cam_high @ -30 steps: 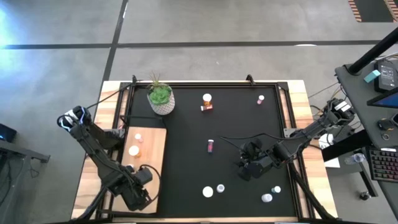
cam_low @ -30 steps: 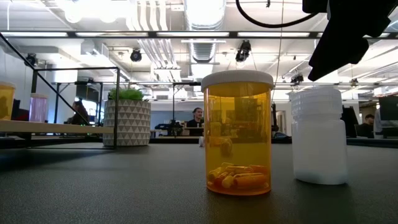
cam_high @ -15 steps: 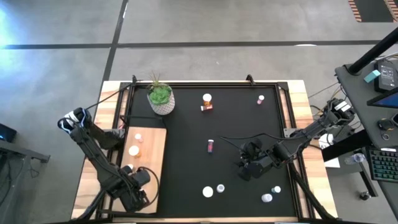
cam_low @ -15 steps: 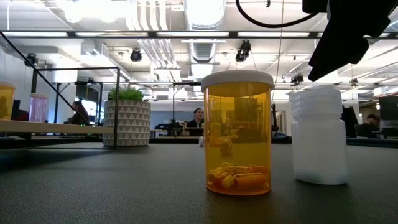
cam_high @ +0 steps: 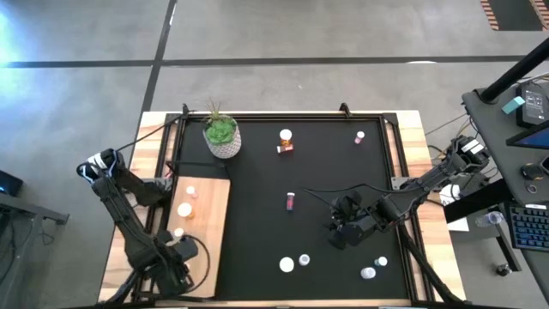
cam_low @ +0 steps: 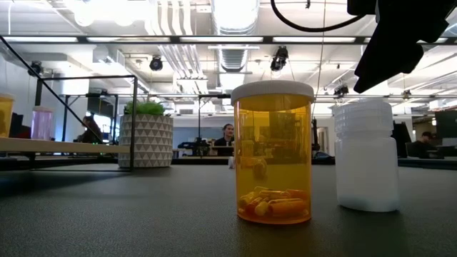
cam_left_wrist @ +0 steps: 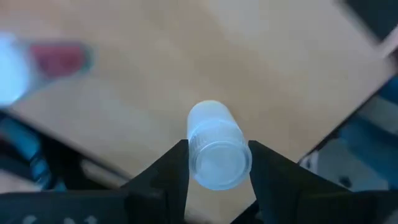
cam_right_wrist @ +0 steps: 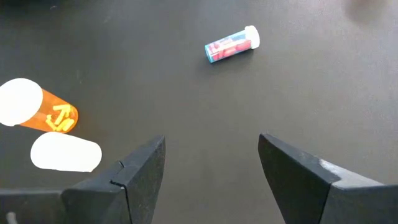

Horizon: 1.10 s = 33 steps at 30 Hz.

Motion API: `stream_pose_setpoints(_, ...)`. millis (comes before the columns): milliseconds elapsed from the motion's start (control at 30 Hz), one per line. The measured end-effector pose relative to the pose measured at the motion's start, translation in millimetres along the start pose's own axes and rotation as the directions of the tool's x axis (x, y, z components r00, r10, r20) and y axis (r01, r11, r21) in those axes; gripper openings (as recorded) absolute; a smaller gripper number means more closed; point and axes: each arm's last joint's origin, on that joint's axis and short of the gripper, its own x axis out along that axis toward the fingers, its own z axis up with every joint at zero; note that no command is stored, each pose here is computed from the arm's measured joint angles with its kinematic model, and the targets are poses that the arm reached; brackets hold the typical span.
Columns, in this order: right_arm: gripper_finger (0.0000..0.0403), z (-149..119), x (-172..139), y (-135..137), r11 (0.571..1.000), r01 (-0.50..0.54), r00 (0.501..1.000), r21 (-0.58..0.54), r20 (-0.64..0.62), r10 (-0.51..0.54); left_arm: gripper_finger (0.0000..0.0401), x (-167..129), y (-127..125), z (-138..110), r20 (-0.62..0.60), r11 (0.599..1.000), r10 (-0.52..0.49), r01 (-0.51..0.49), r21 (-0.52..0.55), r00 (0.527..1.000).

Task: Pick and place medicine bottles onto shelf by color
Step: Put the top white pill bottle on the shelf

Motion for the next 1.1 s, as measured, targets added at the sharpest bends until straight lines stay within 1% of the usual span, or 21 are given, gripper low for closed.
stream_pose_setpoints(167,0.0249,0,0,0,1.000,0.000,1.000,0.000,0.000,0.000,0.0130,0,6,-14,0.000,0.999,0.048,-0.048,-0.001,0.999)
stream_pose_setpoints(333,0.0249,0,0,0,1.000,0.000,1.000,0.000,0.000,0.000,0.0130,0,9,-20,0.002,0.997,0.069,-0.069,0.018,0.998)
stream_pose_setpoints(700,0.0249,0,0,0,1.000,0.000,1.000,0.001,0.000,0.000,0.0132,1,8,-19,0.054,0.999,0.033,-0.035,0.021,0.998)
stream_pose_setpoints(1100,0.0249,0,0,0,1.000,0.000,1.000,0.000,0.000,0.000,0.0190,2,7,-19,0.063,1.000,0.022,-0.022,-0.004,0.998)
